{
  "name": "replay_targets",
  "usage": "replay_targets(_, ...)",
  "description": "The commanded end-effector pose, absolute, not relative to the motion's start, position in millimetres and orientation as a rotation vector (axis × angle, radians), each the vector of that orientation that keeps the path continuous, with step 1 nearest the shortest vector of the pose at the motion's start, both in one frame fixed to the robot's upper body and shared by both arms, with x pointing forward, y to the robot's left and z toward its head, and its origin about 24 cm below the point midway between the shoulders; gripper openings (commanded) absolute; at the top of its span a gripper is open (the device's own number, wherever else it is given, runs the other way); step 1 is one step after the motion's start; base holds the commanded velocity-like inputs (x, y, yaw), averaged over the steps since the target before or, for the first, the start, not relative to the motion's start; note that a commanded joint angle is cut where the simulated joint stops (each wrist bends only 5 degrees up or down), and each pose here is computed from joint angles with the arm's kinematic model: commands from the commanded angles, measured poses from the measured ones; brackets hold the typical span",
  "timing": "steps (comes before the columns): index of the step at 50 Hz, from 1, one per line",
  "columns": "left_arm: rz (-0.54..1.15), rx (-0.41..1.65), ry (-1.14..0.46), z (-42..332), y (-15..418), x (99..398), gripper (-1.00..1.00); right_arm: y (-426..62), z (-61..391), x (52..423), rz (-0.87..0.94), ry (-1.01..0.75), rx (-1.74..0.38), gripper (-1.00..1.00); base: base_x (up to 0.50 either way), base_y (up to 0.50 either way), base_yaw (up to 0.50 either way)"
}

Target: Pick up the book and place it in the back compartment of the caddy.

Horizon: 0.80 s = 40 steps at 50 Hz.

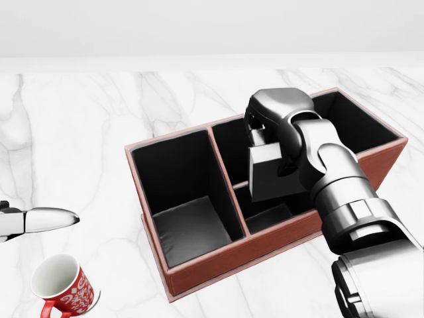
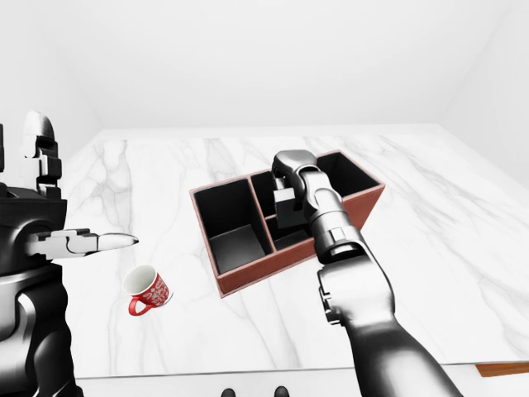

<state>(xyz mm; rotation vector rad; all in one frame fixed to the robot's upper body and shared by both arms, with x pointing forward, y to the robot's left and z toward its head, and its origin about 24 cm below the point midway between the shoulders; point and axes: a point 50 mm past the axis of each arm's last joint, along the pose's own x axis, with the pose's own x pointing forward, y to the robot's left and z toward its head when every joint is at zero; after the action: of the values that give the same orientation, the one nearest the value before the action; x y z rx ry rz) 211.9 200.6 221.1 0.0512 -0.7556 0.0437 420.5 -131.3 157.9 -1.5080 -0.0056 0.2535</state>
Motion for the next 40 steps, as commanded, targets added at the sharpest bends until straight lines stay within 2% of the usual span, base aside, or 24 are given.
replay_targets(1,0.045,0.051,-0.755,221,201,212,1.0,-131,158,421,0.224,-0.032,-1.523,-1.0,0.0,0.0,0.0)
replay_targets(40,0.047,0.052,-0.755,221,201,213,1.0,-125,145,419,0.213,-0.05,-1.526,-1.0,0.0,0.0,0.0)
